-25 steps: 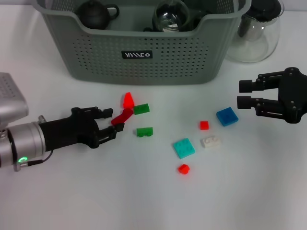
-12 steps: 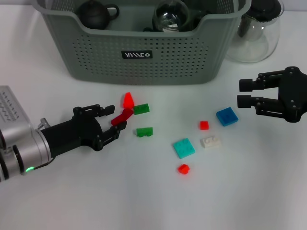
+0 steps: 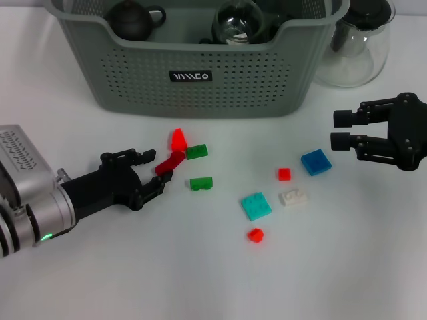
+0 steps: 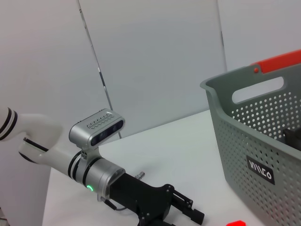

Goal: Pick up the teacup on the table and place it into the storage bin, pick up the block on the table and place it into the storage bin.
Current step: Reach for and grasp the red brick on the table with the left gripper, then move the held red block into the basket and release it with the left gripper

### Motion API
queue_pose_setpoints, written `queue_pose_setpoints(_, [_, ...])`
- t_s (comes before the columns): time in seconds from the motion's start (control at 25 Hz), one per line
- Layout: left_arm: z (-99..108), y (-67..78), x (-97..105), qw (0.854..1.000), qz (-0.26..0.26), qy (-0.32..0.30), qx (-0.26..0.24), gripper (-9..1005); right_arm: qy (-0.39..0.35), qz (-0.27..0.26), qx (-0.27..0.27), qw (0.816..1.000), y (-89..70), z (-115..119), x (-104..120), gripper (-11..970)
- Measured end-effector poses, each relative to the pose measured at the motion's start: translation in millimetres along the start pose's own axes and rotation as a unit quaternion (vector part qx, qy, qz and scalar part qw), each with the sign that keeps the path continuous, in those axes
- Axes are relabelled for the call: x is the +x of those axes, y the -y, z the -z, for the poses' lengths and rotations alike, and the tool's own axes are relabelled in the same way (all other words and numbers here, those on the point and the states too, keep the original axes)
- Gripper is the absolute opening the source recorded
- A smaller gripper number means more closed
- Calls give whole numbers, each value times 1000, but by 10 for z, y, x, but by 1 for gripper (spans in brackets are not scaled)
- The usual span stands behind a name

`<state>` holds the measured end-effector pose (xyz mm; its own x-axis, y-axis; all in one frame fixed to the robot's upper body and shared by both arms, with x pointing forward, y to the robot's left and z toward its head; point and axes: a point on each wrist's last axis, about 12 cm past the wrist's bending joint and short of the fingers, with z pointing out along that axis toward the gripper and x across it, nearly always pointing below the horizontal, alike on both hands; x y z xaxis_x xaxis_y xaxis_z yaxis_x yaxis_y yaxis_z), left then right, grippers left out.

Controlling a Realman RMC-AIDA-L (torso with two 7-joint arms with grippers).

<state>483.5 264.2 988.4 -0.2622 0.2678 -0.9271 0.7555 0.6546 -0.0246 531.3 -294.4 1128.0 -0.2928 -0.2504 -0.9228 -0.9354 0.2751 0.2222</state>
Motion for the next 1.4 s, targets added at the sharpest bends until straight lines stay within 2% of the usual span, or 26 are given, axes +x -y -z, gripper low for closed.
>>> queue_pose_setpoints(0.52, [-46,-13,5,1000,-1,-11,-5,485,0,-1,3,1000,0,10,10,414])
queue_pose_setpoints(1.12, [-52,62,56,1000,-23,-1,-12,480,0,-1,1,1000,-4,8,10,414])
queue_pose_setpoints(1.32, [-50,68,58,1000,-20,-1,-10,250,1,-1,0,1000,-6,8,10,414])
queue_pose_setpoints(1.4, [-30,69,54,1000,-15,4,-9,224,1,-1,-1,1000,-9,7,10,414])
